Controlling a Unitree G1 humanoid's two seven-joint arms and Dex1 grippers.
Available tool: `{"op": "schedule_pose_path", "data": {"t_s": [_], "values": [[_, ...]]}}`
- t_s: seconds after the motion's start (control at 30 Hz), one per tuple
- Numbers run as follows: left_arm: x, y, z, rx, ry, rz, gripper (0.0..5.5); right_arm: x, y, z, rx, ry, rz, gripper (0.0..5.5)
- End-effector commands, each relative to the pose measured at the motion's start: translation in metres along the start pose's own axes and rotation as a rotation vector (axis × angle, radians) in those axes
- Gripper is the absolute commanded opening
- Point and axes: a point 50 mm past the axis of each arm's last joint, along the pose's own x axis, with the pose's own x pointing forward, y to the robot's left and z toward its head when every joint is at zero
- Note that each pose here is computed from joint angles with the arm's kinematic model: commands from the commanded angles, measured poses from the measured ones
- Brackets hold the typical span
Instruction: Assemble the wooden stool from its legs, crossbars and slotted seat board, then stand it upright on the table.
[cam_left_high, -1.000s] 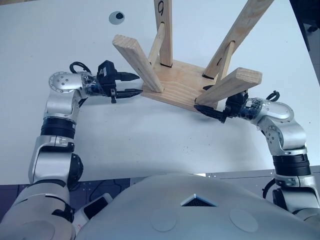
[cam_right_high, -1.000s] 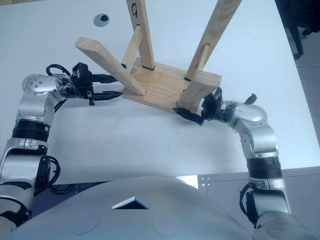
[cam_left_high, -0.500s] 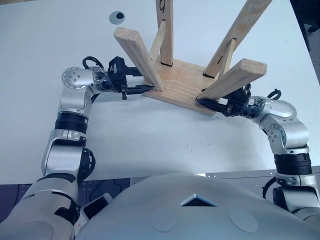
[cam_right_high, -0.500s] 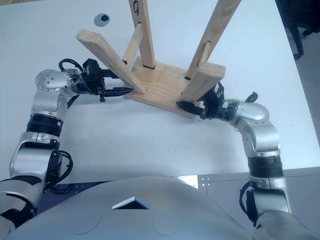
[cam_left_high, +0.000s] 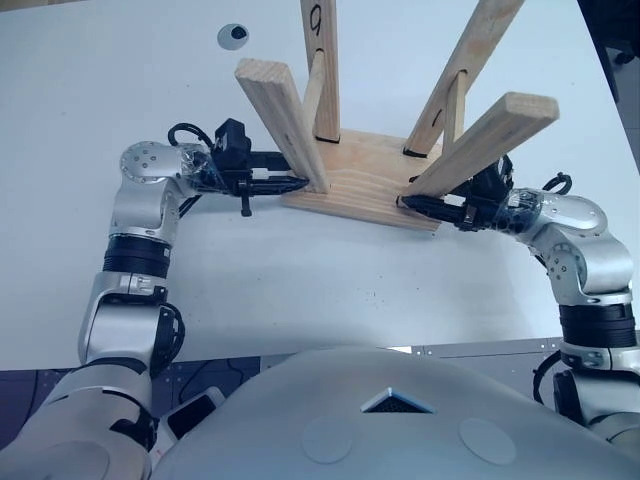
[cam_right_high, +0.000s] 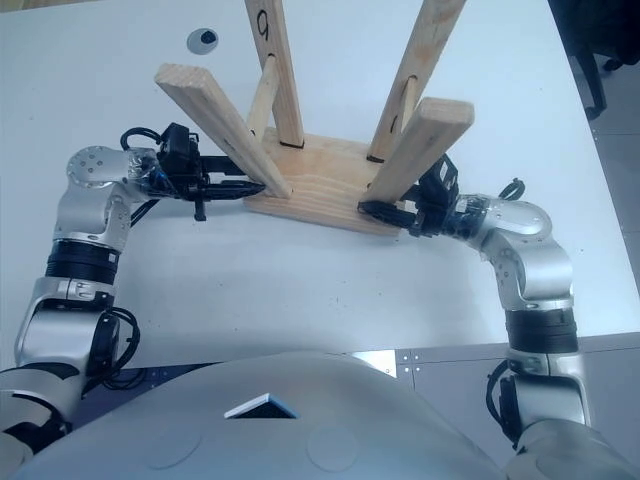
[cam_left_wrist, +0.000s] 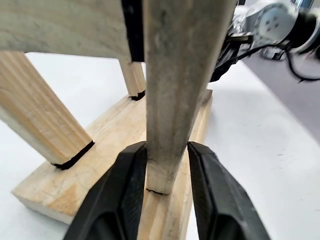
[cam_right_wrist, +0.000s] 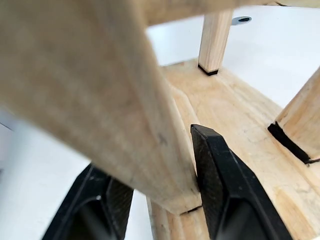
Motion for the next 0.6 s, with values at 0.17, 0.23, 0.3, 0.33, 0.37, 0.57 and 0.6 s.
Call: {"op": "schedule_pose_path", "data": {"t_s": [0.17, 0.23, 0.3, 0.33, 0.37, 0.57, 0.6], "values": [[-0.019, -0.037, -0.009, -0.576, 0.175, -0.236, 1.02, 0.005, 0.009, 0.027, 0.469, 0.025, 0.1, 1.61], [-0.021, -0.036, -0.001, -0.643, 0.189, -0.249, 0.95, 0.01, 0.003, 0.033, 0.582, 0.087, 0.095, 1.61], [-0.023, -0.029, 0.002, -0.688, 0.211, -0.233, 0.93, 0.018, -0.006, 0.037, 0.678, 0.139, 0.073, 1.61], [-0.024, -0.024, 0.003, -0.707, 0.214, -0.214, 0.93, 0.022, -0.008, 0.039, 0.718, 0.152, 0.068, 1.61], [-0.024, -0.018, 0.003, -0.725, 0.207, -0.187, 0.92, 0.026, -0.01, 0.04, 0.748, 0.163, 0.066, 1.61], [-0.017, 0.005, -0.005, -0.771, 0.216, -0.088, 0.91, 0.037, -0.019, 0.03, 0.873, 0.202, 0.05, 1.96], [-0.016, 0.008, -0.007, -0.777, 0.226, -0.067, 0.91, 0.038, -0.019, 0.029, 0.885, 0.206, 0.055, 2.1]]}}
